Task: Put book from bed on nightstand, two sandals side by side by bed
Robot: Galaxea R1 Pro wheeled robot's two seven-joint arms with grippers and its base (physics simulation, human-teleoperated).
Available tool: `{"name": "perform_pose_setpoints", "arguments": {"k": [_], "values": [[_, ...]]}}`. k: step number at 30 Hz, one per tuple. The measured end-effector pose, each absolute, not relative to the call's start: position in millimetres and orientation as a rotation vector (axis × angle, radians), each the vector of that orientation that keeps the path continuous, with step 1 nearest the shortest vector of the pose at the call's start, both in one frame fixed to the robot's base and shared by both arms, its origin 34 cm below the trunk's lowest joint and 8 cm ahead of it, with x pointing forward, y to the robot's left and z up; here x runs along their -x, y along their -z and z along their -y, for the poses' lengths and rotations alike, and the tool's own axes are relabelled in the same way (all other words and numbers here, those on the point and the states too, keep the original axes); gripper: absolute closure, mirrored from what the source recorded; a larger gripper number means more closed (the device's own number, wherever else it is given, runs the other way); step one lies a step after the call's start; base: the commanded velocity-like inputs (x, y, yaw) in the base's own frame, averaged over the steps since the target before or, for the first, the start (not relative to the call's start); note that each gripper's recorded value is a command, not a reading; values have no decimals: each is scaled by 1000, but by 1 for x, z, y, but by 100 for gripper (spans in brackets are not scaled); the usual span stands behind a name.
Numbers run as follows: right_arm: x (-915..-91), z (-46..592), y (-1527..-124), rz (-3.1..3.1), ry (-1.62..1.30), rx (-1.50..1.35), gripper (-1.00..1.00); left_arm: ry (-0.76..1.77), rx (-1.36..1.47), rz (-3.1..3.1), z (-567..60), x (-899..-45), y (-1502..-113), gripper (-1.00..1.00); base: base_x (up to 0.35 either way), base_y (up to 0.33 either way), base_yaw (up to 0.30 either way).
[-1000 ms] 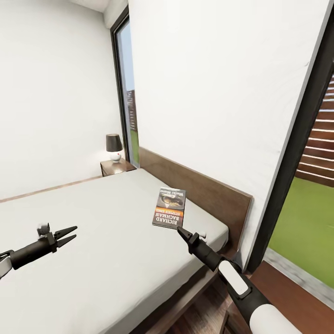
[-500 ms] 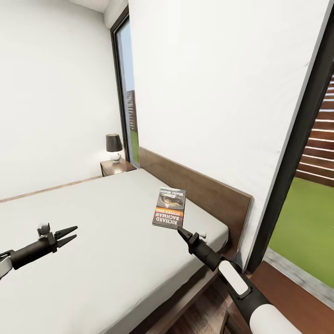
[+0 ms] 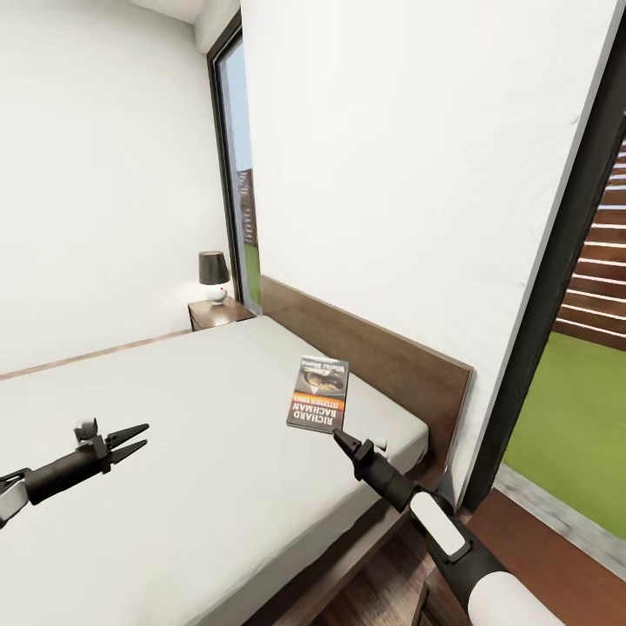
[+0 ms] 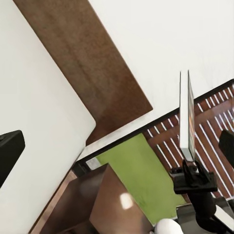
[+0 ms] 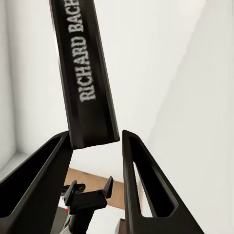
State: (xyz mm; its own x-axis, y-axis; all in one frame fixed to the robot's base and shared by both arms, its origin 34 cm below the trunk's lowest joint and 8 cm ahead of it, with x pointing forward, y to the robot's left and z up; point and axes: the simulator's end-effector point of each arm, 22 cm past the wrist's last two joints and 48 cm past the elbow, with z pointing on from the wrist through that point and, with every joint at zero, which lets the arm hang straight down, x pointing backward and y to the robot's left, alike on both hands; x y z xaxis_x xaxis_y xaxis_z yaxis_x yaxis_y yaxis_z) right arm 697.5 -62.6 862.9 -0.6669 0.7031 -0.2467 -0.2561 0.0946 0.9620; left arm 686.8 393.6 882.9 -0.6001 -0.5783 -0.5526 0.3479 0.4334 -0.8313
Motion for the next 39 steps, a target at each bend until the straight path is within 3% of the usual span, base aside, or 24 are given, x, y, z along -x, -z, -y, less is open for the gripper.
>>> {"name": "perform_pose_setpoints", "arguments": {"k": [39], "values": [[-698, 65, -861, -1648, -1662, -452, 100, 1310, 197, -1796, -392, -687, -883, -100, 0, 0, 0]]}}
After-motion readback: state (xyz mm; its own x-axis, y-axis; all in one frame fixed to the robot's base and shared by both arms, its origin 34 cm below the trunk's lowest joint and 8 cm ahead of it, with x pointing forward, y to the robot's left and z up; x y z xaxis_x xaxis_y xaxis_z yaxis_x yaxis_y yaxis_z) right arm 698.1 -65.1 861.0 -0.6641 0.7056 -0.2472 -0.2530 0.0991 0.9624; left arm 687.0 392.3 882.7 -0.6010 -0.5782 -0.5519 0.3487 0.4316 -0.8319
